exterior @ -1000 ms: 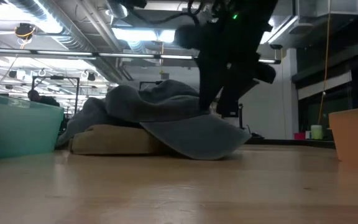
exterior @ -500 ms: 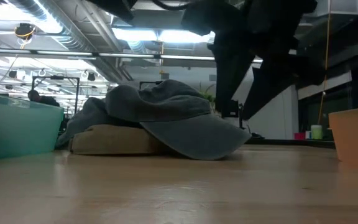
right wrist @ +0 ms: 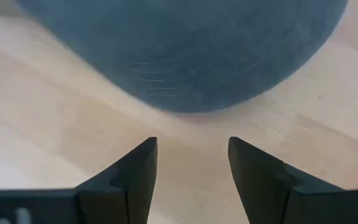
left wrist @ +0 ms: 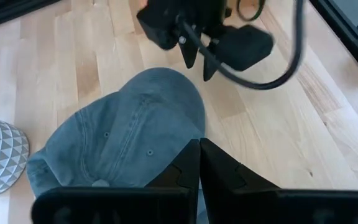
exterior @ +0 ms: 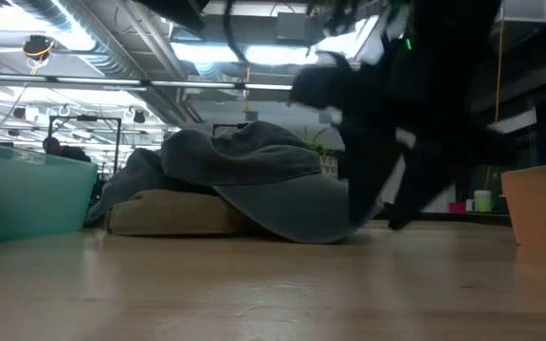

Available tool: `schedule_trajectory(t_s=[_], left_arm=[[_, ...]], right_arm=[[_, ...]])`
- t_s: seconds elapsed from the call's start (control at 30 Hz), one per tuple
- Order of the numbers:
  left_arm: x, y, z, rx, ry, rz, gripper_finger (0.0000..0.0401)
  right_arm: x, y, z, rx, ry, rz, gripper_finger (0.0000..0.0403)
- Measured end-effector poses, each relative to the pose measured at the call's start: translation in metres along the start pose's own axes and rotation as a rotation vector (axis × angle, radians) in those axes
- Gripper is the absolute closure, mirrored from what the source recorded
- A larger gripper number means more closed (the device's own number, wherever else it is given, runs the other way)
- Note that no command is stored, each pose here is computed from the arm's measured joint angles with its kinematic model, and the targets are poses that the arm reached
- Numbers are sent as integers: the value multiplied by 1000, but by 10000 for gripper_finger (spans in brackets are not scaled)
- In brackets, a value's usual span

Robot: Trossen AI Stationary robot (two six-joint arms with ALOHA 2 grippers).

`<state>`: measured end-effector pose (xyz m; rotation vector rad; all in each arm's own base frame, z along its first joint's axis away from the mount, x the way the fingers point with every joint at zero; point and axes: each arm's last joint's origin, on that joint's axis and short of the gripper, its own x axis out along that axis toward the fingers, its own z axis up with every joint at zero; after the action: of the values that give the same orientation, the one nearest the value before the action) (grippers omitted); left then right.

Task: Pick & Place hat
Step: Put the blue cap into the orange bin

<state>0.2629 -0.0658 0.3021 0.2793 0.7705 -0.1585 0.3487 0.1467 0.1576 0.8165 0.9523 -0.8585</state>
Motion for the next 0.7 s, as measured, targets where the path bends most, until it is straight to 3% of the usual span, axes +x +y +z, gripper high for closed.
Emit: schedule_trajectory(t_s=[0.23,0.7], left_arm=[[0,0,0,2,1,3,397],[0,0,1,-10,-7,4,395]], right_arm=[[22,-15,-5,47,-78,52,206],[28,-14,4,4,-256,49,206]])
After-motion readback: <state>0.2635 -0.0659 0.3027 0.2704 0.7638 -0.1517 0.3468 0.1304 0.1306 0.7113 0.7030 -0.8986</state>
